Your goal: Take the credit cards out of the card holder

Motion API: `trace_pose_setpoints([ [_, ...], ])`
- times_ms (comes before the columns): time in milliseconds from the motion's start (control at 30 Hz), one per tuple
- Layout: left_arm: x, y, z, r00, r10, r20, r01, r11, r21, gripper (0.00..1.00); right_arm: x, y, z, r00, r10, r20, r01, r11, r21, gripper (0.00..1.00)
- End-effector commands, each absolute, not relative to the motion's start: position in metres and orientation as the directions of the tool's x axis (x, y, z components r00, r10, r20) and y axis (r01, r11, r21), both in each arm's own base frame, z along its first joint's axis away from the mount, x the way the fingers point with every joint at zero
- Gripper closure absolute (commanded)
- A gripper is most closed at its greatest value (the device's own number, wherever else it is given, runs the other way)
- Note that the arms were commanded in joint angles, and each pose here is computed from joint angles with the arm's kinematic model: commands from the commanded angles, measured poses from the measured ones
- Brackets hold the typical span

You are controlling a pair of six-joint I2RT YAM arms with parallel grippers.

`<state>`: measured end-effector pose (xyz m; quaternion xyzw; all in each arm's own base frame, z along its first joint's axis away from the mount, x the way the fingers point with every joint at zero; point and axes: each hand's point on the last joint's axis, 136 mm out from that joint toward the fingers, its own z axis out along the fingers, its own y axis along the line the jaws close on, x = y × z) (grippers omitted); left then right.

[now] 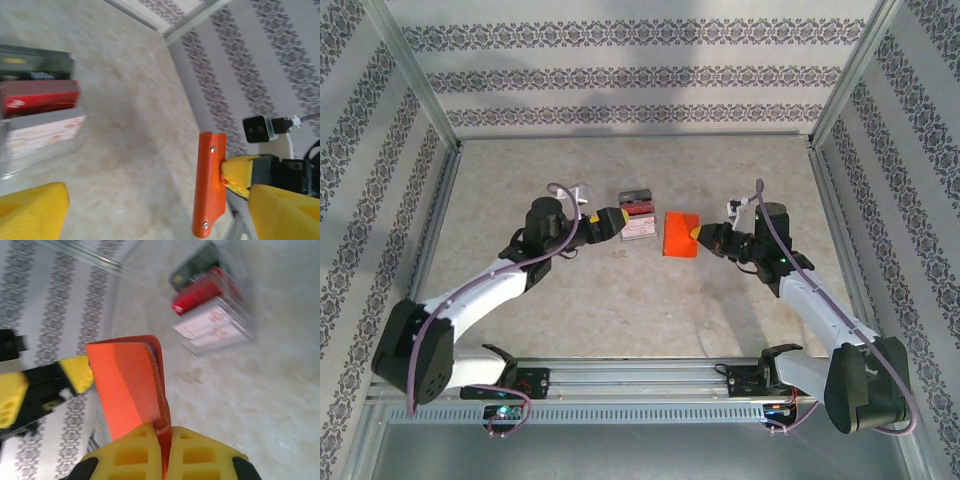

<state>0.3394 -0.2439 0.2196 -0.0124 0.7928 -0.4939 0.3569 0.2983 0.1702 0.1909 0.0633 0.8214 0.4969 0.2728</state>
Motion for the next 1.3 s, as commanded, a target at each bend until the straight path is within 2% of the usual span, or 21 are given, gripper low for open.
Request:
trace_pose_setpoints([
  [0,0.335,-0.276,0.26,-0.774,-0.338,-0.536,0.441,0.32,-0.838,0.11,0.302,0.188,0.22,-0.84,0.34,-0.423,-0.265,0.423,0.867,1.0],
  [100,0.334,-0.294,0.262,-0.79,-0.296,-0.538,0.463,0.288,-0.838,0.13,0.301,0.2,0.221,-0.848,0.317,-0.425,-0.282,0.409,0.868,1.0],
  [433,0.327,-0.317,0.24,-0.817,-0.208,-0.538,0.46,0.328,-0.825,0.26,0.305,0.215,0.213,-0.859,0.335,-0.388,-0.255,0.377,0.891,1.0],
  [633,0.321,-0.325,0.234,-0.824,-0.148,-0.547,0.475,0.348,-0.809,0.46,0.309,0.22,0.21,-0.862,0.344,-0.372,-0.242,0.366,0.899,1.0],
  [733,0.321,-0.325,0.233,-0.823,-0.14,-0.551,0.477,0.356,-0.804,0.68,0.309,0.221,0.208,-0.868,0.339,-0.362,-0.233,0.366,0.901,1.0],
  [800,0.322,-0.324,0.232,-0.821,-0.142,-0.553,0.473,0.374,-0.798,0.84,0.31,0.219,0.205,-0.87,0.343,-0.354,-0.22,0.373,0.901,0.9],
  [867,0.324,-0.321,0.232,-0.816,-0.147,-0.559,0.47,0.394,-0.79,0.96,0.31,0.215,0.202,-0.87,0.347,-0.349,-0.206,0.387,0.899,0.81],
  [900,0.324,-0.319,0.231,-0.814,-0.152,-0.561,0.466,0.407,-0.786,0.98,0.31,0.213,0.2,-0.871,0.351,-0.343,-0.193,0.398,0.897,0.75],
  [1000,0.327,-0.313,0.229,-0.802,-0.167,-0.574,0.452,0.457,-0.766,1.0,0.308,0.202,0.193,-0.867,0.363,-0.341,-0.15,0.463,0.874,0.6],
  [1067,0.328,-0.308,0.226,-0.793,-0.173,-0.585,0.441,0.5,-0.745,1.0,0.305,0.192,0.187,-0.861,0.365,-0.354,-0.113,0.542,0.833,0.55],
  [1267,0.328,-0.3,0.219,-0.772,-0.143,-0.619,0.428,0.602,-0.674,1.0,0.29,0.187,0.185,-0.875,0.265,-0.404,-0.096,0.724,0.683,0.57],
])
